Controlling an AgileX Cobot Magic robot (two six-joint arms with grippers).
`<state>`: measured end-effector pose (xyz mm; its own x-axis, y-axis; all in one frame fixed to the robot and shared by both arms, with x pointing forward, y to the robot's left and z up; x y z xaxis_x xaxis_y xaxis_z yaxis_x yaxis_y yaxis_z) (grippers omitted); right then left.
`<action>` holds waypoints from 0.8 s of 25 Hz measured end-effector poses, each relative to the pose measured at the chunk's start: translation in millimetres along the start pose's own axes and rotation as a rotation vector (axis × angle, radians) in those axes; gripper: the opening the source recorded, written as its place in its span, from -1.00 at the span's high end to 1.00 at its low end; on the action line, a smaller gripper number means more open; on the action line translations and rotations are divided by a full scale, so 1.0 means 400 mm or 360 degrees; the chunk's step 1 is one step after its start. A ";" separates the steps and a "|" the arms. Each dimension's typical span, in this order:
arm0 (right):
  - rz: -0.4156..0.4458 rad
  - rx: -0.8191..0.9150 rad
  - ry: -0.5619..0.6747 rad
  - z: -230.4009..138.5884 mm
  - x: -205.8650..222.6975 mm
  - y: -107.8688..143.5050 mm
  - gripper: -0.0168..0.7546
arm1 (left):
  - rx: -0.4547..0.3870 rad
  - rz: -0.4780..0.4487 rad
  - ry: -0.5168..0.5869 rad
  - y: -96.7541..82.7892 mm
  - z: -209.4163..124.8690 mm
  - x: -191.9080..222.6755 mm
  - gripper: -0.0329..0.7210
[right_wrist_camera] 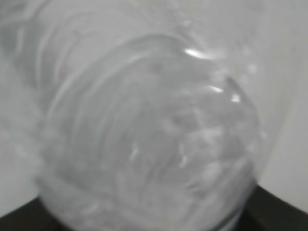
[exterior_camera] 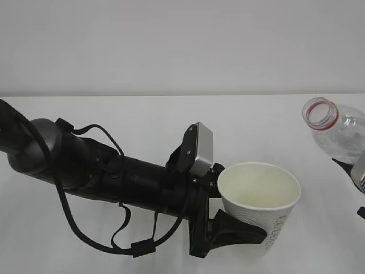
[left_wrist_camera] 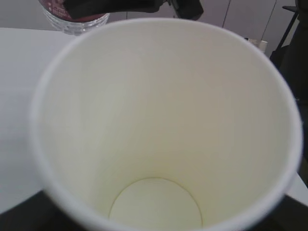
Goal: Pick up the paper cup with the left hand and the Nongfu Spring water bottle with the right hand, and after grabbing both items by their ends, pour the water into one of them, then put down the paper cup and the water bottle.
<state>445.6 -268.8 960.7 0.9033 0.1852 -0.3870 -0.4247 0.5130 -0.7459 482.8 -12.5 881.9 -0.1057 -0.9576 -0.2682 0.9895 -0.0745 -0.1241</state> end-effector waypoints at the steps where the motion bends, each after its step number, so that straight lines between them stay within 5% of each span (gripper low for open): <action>1: 0.0000 -0.0009 0.0000 0.000 0.000 0.000 -0.21 | -0.0002 -0.0002 0.0002 0.000 0.000 0.000 -0.50; 20: -0.0007 -0.0236 -0.0003 0.001 0.000 -0.001 -0.21 | 0.0015 -0.0077 -0.0025 -0.014 0.004 0.000 -0.50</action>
<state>445.8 -268.9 961.2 0.9053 0.1849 -0.3824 -0.4248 0.3846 -0.8195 477.6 -12.5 884.3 -0.1521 -0.9570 -0.2471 0.9841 -0.1234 -0.1278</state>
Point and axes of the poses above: a point on each arm's last joint axis where the gripper is mounted, x pointing out along that axis toward the gripper, y along the wrist's bending axis when the last joint is at zero, z = x × y, the point moved 2 cm from there along x, pointing out along that axis toward the gripper, and after that the axes turned 1 degree about -x, right-handed, at the moved point
